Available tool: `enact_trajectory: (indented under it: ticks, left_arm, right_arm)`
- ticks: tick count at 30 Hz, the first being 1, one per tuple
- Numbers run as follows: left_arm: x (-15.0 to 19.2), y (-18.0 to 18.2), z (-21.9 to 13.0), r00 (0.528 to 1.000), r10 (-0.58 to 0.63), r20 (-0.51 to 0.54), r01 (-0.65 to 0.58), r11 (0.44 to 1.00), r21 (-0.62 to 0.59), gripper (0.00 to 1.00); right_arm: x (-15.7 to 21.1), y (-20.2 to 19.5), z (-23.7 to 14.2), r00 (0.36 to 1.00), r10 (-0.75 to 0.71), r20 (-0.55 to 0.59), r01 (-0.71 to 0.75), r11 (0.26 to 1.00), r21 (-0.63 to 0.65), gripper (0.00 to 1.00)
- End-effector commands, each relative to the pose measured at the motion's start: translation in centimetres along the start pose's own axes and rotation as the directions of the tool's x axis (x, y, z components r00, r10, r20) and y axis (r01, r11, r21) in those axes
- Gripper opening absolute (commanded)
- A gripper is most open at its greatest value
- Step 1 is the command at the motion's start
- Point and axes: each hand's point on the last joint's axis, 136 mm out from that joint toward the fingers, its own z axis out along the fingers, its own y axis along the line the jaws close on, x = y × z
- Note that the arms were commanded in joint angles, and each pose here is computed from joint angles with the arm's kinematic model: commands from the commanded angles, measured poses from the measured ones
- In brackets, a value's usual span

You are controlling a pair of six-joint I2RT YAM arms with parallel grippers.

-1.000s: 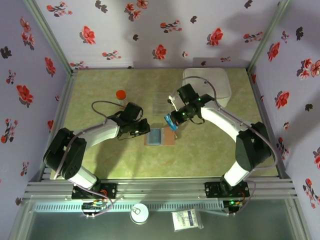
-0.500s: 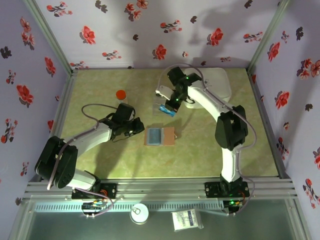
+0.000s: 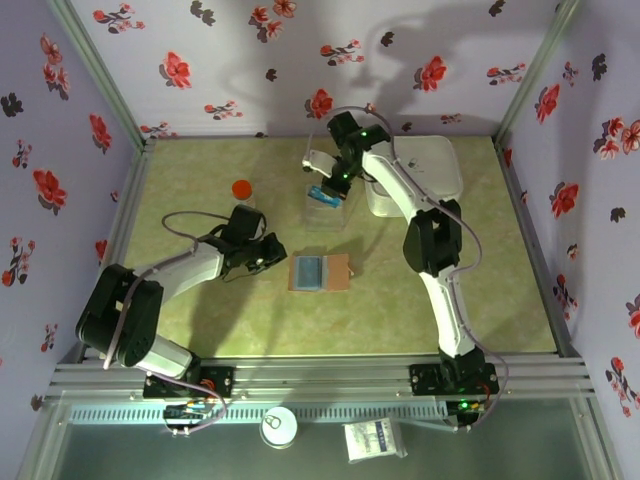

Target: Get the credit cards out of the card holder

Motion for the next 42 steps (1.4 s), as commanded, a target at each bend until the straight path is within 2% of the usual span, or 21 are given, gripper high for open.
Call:
enact_trajectory:
  ticks: [1, 7, 25, 42]
  left_arm:
    - [-1.0, -0.5, -0.2, 1.0, -0.015, -0.012, 0.015, 1.0, 0.021, 0.08]
    - [-1.5, 0.2, -0.4, 0.999, -0.034, -0.008, 0.034, 0.999, 0.011, 0.08]
    - [-0.8, 1.1, -0.4, 0.998, -0.026, -0.055, 0.026, 1.0, -0.003, 0.08]
    - [-1.1, 0.6, -1.1, 0.999, -0.036, -0.025, 0.037, 0.999, 0.023, 0.09]
  right_arm:
    - [0.7, 0.9, 0.4, 0.999, -0.037, -0.022, 0.035, 0.997, -0.068, 0.0]
    - [1.7, 1.2, 1.7, 0.996, -0.065, -0.053, 0.06, 0.993, -0.101, 0.0]
    - [4.5, 4.4, 3.9, 0.986, -0.054, -0.156, 0.013, 0.967, -0.254, 0.0]
    - [5.3, 8.1, 6.1, 0.97, -0.126, -0.208, 0.04, 0.926, -0.375, 0.0]
